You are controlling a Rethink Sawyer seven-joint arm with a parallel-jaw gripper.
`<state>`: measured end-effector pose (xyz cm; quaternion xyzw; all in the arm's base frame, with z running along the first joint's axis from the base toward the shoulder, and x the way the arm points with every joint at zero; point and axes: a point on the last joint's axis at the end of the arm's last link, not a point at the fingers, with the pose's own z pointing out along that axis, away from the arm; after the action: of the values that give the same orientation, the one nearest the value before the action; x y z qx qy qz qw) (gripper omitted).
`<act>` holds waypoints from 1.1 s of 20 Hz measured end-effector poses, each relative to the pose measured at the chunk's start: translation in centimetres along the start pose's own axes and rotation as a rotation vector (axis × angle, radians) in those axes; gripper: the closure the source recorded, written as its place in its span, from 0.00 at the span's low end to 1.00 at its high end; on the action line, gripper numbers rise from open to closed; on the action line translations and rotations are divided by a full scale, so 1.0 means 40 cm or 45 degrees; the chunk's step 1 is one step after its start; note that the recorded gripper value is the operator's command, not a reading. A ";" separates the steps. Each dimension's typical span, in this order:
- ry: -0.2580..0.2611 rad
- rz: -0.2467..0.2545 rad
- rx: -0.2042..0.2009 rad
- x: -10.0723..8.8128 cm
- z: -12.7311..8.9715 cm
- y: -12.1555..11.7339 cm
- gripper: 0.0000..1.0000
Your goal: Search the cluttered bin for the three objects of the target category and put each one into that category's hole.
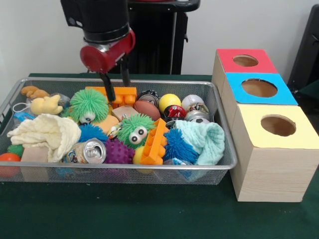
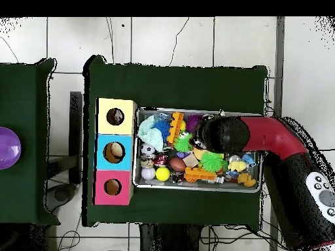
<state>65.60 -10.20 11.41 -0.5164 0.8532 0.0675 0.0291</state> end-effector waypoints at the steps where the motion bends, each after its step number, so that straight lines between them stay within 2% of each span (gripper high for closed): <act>1: -0.006 -0.004 -0.004 -0.006 0.005 0.002 0.00; 6: -0.030 -0.046 -0.033 -0.029 0.051 0.019 0.00; 11: -0.030 -0.054 -0.041 -0.003 0.076 0.019 0.00; 13: -0.027 -0.046 -0.043 0.026 0.086 0.015 0.00; 15: -0.022 -0.027 -0.044 0.076 0.100 0.007 0.00; 17: -0.019 -0.019 -0.043 0.097 0.106 0.004 0.00; 18: -0.013 -0.005 -0.041 0.130 0.114 -0.001 0.00; 22: -0.005 0.013 -0.036 0.177 0.127 -0.009 0.00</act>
<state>62.52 -15.85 5.51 -0.5122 0.8548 0.0806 0.0231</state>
